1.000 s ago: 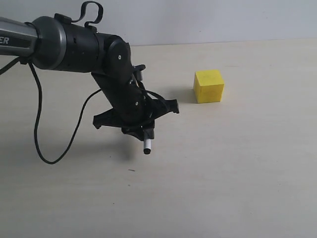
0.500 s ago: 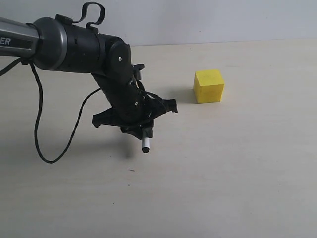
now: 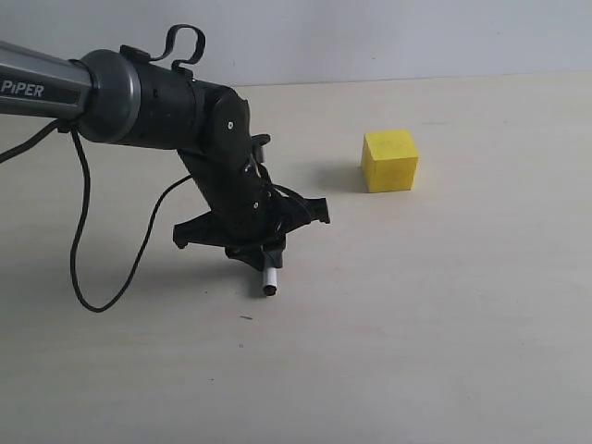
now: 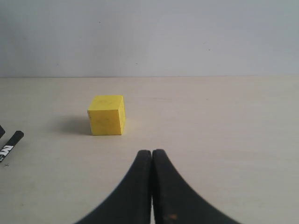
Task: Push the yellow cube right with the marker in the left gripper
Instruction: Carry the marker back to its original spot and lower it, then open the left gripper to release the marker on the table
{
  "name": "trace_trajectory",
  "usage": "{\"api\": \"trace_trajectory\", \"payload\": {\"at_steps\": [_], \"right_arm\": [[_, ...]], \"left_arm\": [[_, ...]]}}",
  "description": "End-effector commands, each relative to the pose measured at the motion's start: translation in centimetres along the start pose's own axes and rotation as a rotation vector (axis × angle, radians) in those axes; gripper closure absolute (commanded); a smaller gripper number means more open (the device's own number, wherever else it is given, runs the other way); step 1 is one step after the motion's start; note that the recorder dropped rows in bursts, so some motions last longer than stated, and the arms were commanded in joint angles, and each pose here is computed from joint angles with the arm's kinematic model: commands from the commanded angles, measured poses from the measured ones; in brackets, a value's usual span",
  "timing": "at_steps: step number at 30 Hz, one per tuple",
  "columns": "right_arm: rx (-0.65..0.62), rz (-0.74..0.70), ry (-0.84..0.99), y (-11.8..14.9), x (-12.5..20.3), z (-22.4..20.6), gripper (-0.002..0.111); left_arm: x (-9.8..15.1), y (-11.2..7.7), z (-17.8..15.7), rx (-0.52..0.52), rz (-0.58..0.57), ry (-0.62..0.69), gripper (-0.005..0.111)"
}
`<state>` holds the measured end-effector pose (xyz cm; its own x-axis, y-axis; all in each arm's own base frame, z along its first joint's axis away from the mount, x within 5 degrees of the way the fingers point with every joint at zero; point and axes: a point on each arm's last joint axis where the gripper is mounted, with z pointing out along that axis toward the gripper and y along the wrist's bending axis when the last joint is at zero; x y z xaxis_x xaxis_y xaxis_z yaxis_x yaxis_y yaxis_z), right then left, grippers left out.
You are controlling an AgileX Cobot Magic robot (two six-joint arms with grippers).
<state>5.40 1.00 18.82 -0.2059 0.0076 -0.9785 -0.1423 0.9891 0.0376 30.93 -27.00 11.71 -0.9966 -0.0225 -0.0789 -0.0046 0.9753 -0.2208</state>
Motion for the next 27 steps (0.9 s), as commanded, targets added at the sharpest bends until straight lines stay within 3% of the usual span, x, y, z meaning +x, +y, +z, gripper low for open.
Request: {"api": "trace_trajectory", "payload": {"at_steps": [1, 3, 5, 11, 15, 18, 21, 24, 26, 27], "right_arm": [[0.006, -0.004, -0.009, 0.0, 0.1, 0.0, 0.108], [0.006, -0.004, -0.009, 0.0, 0.1, 0.0, 0.108], [0.006, -0.004, -0.009, 0.0, 0.1, 0.0, 0.108], [0.006, -0.004, -0.009, 0.0, 0.1, 0.0, 0.108], [0.006, -0.004, -0.009, 0.0, 0.1, 0.0, 0.108], [0.006, -0.004, -0.009, 0.0, 0.1, 0.0, 0.108], [0.006, -0.004, -0.009, 0.0, 0.1, 0.0, 0.108], [0.006, -0.004, -0.009, 0.0, 0.1, 0.0, 0.108], [0.006, -0.004, -0.009, 0.0, 0.1, 0.0, 0.108], [0.006, -0.004, -0.009, 0.0, 0.1, 0.0, 0.108]], "left_arm": [[0.0, -0.3, -0.2, 0.006, 0.006, -0.011, 0.107], [0.0, -0.3, -0.2, 0.006, 0.006, -0.013, 0.105], [0.0, -0.3, -0.2, 0.006, 0.006, -0.013, 0.096], [0.0, -0.3, -0.2, 0.008, 0.008, -0.015, 0.056], [-0.1, -0.6, -1.6, 0.026, 0.103, -0.036, 0.047], [-0.2, -1.4, -4.4, 0.081, 0.26, -0.085, 0.048], [0.2, -2.2, -7.7, 0.166, 0.402, -0.13, 0.057], [1.0, -2.4, -10.8, 0.232, 0.437, -0.186, 0.08], [1.8, -2.1, -12.9, 0.265, 0.474, -0.237, 0.102], [2.2, -1.9, -13.6, 0.282, 0.489, -0.271, 0.106]]}}
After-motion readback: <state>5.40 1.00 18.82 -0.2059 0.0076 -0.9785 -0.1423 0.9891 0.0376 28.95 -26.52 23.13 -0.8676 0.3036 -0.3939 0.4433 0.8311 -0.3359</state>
